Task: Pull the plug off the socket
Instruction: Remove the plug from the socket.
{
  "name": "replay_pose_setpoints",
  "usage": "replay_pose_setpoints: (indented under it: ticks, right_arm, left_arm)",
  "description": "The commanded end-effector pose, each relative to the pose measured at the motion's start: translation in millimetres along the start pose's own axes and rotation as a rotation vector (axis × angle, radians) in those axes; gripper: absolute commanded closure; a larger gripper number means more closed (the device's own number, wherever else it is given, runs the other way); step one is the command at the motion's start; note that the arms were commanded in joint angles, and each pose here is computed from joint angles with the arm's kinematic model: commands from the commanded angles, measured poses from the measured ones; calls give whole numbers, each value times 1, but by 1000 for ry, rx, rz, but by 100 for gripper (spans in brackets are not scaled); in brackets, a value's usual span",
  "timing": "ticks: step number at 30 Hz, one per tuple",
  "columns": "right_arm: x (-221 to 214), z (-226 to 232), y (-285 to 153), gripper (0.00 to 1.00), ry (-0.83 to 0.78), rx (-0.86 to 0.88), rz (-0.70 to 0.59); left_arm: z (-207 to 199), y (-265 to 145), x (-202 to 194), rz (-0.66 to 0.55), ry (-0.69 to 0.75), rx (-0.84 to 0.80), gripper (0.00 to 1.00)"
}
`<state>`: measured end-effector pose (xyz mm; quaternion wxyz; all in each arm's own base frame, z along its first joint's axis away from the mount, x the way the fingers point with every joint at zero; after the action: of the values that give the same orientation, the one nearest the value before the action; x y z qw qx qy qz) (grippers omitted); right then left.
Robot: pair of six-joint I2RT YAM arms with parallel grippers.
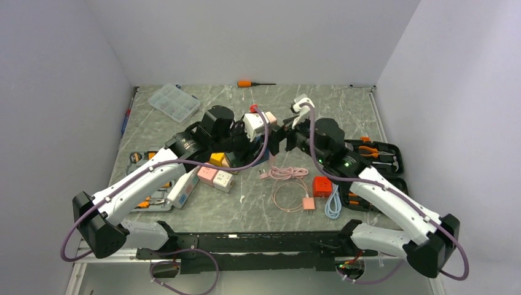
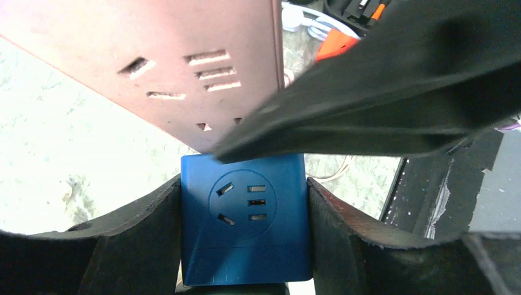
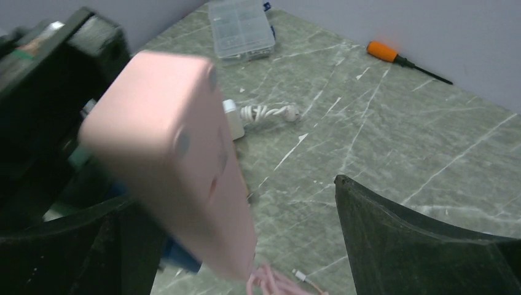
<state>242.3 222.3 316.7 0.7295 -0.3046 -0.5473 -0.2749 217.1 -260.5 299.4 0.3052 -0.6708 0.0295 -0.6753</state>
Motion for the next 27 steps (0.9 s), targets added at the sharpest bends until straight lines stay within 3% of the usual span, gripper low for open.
replay_pose_setpoints:
  ticks: [1, 8, 15, 27]
  right_arm:
    - [12, 13, -32, 0, 52, 90, -51]
    - [-18, 10, -60, 0, 77, 103, -18]
    - [-72, -3, -51, 0, 60, 79, 42]
    - [-52, -6, -11, 0, -89, 78, -256]
  left_arm:
    - [13, -16, 30, -136, 35, 87, 100]
    - [27, -18, 34, -133, 33, 169, 100]
    - [41, -26, 63, -206, -20, 171, 100]
    - [26, -24, 77, -250, -120, 41, 100]
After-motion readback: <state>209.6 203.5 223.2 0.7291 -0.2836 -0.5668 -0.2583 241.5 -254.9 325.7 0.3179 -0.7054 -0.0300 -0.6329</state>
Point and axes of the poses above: each gripper's point midway between its finger pads, its own y axis out along the fingers, its own z axis along the line the jaws close on, x = y × z, the point moved 6 cm from there along -y, back along the fingers, and after that the axes turned 7 degrees about y, right-handed, at the moved point
